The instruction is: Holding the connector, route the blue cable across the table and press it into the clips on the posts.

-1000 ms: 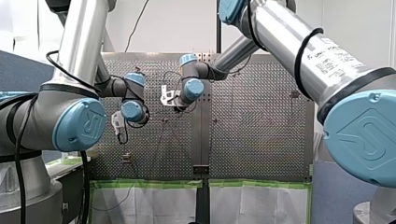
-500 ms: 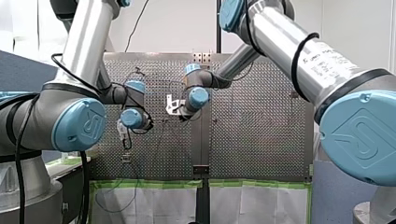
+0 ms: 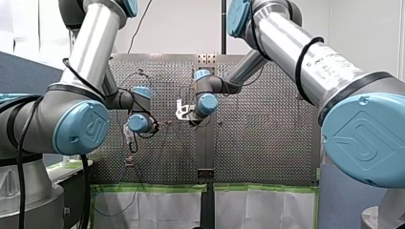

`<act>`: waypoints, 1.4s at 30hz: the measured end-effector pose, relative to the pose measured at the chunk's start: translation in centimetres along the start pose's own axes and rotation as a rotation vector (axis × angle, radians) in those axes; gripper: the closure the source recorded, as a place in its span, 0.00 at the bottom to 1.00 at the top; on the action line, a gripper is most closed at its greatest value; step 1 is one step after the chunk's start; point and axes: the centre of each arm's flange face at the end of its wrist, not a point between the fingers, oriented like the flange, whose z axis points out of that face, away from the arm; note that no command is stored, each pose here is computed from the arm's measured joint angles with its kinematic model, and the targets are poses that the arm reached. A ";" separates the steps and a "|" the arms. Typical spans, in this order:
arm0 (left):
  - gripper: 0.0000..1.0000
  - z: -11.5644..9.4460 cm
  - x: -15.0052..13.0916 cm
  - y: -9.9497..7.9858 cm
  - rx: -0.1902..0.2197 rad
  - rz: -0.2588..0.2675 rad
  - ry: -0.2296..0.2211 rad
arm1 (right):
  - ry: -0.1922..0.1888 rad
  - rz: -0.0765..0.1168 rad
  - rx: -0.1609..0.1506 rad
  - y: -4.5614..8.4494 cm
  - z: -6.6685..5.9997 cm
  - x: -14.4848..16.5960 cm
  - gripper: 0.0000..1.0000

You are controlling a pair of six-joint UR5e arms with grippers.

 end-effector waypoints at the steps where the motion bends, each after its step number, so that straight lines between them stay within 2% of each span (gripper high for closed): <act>1: 1.00 0.4 0.2 0.2 -0.005 0.007 0.009 | 0.001 0.001 0.000 0.1 0.1 0.0 1.00; 5: 1.00 1.7 1.0 0.7 -0.025 0.040 0.041 | 0.005 0.004 -0.005 0.8 0.4 0.1 1.00; 6: 0.97 2.0 1.2 0.9 -0.034 0.045 0.049 | 0.006 0.005 -0.008 1.0 0.4 0.1 1.00; 8: 0.97 2.8 1.6 1.5 -0.056 0.053 0.067 | 0.007 0.007 -0.015 1.5 0.6 0.2 1.00; 9: 0.88 3.0 1.8 1.7 -0.063 0.055 0.073 | 0.008 0.008 -0.017 1.8 0.6 0.2 1.00; 10: 0.88 3.5 1.8 1.9 -0.069 0.056 0.077 | 0.009 0.008 -0.020 1.9 0.7 0.3 1.00; 11: 0.80 3.8 1.7 2.0 -0.071 0.056 0.077 | 0.009 0.009 -0.022 2.1 0.7 0.3 1.00; 12: 0.65 4.1 1.5 2.0 -0.072 0.055 0.074 | 0.010 0.010 -0.025 2.4 0.8 0.3 1.00; 13: 0.65 4.6 1.2 2.0 -0.071 0.054 0.066 | 0.010 0.010 -0.027 2.6 0.9 0.3 1.00; 15: 0.39 5.3 0.6 1.9 -0.069 0.054 0.057 | 0.012 0.010 -0.031 2.9 1.0 0.4 1.00; 16: 0.39 5.7 0.2 1.8 -0.068 0.055 0.053 | 0.012 0.010 -0.032 3.0 1.0 0.4 1.00; 17: 0.25 5.9 0.0 1.7 -0.067 0.057 0.053 | 0.012 0.010 -0.033 3.1 1.0 0.5 1.00; 18: 0.01 6.0 -0.2 1.6 -0.066 0.060 0.055 | 0.012 0.010 -0.034 3.2 1.1 0.5 1.00; 21: 0.01 6.0 -0.2 1.6 -0.072 0.071 0.076 | 0.012 0.009 -0.035 3.4 1.1 0.5 1.00; 29: 0.01 4.2 0.6 2.3 -0.144 0.118 0.157 | 0.010 0.007 -0.034 3.4 1.1 0.5 1.00; 32: 0.01 3.2 0.2 2.4 -0.152 0.114 0.162 | 0.010 0.007 -0.034 3.4 1.1 0.5 1.00; 35: 0.01 2.3 -0.3 2.1 -0.142 0.092 0.145 | 0.009 0.007 -0.034 3.4 1.1 0.5 1.00; 38: 0.01 1.4 -0.7 1.5 -0.115 0.068 0.128 | 0.009 0.007 -0.033 3.4 1.1 0.4 1.00; 42: 0.01 -0.4 -1.1 0.4 -0.070 0.053 0.138 | 0.008 0.007 -0.032 3.4 1.1 0.4 1.00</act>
